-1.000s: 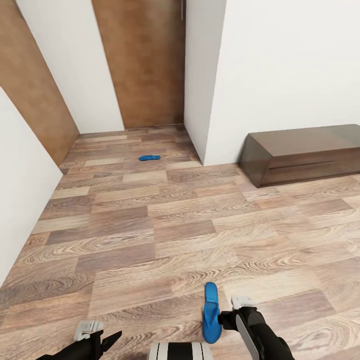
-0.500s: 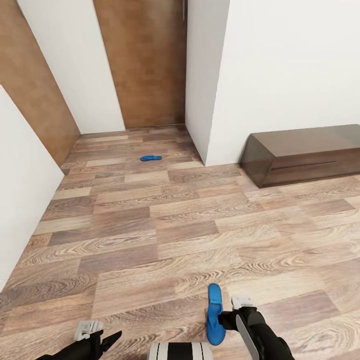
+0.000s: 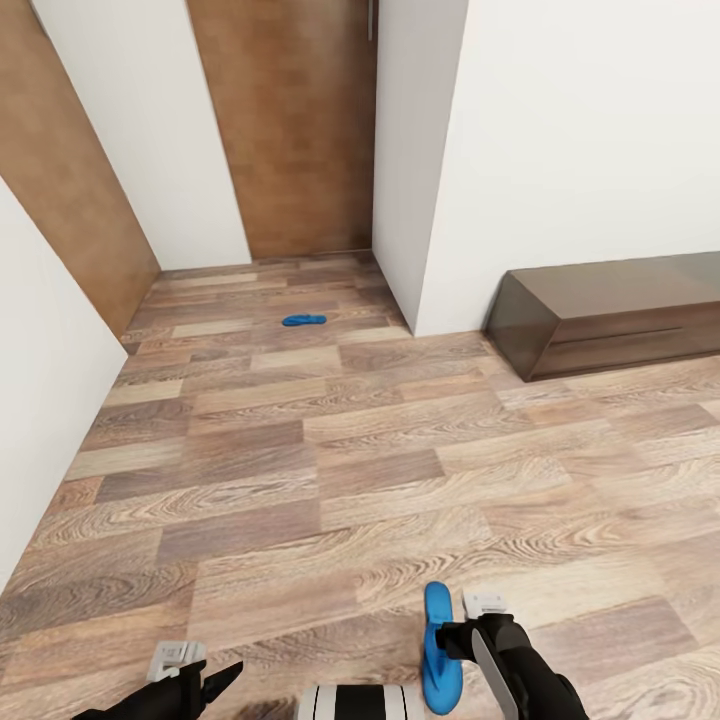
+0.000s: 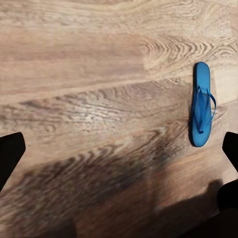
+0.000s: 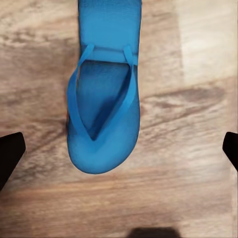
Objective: In the bedroom, move the book from the bed onto either nightstand, and place the two sandals side by side next to the bed.
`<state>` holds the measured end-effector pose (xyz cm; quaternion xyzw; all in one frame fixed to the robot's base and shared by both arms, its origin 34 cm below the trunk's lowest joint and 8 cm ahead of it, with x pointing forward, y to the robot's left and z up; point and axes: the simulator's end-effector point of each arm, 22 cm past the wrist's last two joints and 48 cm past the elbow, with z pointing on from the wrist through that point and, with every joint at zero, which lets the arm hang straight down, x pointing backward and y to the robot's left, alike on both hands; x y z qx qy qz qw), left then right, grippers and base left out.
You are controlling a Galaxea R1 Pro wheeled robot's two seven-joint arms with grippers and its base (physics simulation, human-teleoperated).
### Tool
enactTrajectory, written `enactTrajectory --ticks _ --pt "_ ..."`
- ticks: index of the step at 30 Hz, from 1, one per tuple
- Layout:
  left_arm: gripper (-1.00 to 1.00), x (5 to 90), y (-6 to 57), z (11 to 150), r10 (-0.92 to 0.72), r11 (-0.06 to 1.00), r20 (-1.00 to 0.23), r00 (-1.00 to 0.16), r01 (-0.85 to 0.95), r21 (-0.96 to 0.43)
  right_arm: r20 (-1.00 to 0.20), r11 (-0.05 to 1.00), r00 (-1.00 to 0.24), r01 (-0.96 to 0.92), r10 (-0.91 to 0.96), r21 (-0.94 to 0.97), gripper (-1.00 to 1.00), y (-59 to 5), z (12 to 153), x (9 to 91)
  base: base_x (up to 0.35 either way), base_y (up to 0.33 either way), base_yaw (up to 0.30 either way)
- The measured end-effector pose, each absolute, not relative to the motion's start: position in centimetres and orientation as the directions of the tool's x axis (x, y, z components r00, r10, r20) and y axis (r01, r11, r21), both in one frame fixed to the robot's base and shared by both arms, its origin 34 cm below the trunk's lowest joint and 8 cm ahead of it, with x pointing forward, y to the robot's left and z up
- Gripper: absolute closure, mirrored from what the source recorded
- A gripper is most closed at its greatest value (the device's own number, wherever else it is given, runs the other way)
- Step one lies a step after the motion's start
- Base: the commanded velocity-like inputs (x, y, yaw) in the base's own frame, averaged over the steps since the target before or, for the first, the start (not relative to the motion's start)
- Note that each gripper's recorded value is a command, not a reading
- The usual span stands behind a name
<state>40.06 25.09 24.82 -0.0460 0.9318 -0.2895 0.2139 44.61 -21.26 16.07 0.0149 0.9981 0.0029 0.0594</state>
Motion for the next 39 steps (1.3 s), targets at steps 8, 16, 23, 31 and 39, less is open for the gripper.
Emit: enactTrajectory --ticks 8,16,23,31,39 --pt "-1.00 40.1 25.1 24.8 -0.210 0.828 -0.372 -0.904 0.038 -0.560 -0.118 1.000 -0.993 0.029 0.029 0.007 -1.00 -21.3 16.0 44.6 0.184 0.000 0.000" --pt "-1.00 40.1 25.0 24.8 -0.210 0.827 -0.372 -0.904 0.038 -0.561 -0.118 1.000 -0.993 0.028 0.028 0.006 -1.00 -21.3 16.0 44.6 0.008 0.092 0.000" --pt "-1.00 40.0 25.0 24.8 -0.210 0.826 -0.371 -0.905 0.039 -0.562 -0.118 1.000 -0.993 0.028 0.028 0.005 -1.00 -21.3 16.0 44.6 0.000 0.014 0.000" --pt "-1.00 39.9 25.0 24.7 -0.210 0.827 -0.366 -0.906 0.036 -0.562 -0.113 1.000 -0.993 0.028 0.028 0.006 -1.00 -21.3 15.9 44.4 0.000 0.001 0.000" --pt "-1.00 39.1 25.0 23.5 -0.210 0.827 -0.336 -0.918 0.017 -0.562 -0.081 1.000 -0.996 0.028 0.028 0.005 -1.00 -21.3 14.6 43.3 0.000 0.000 0.000"
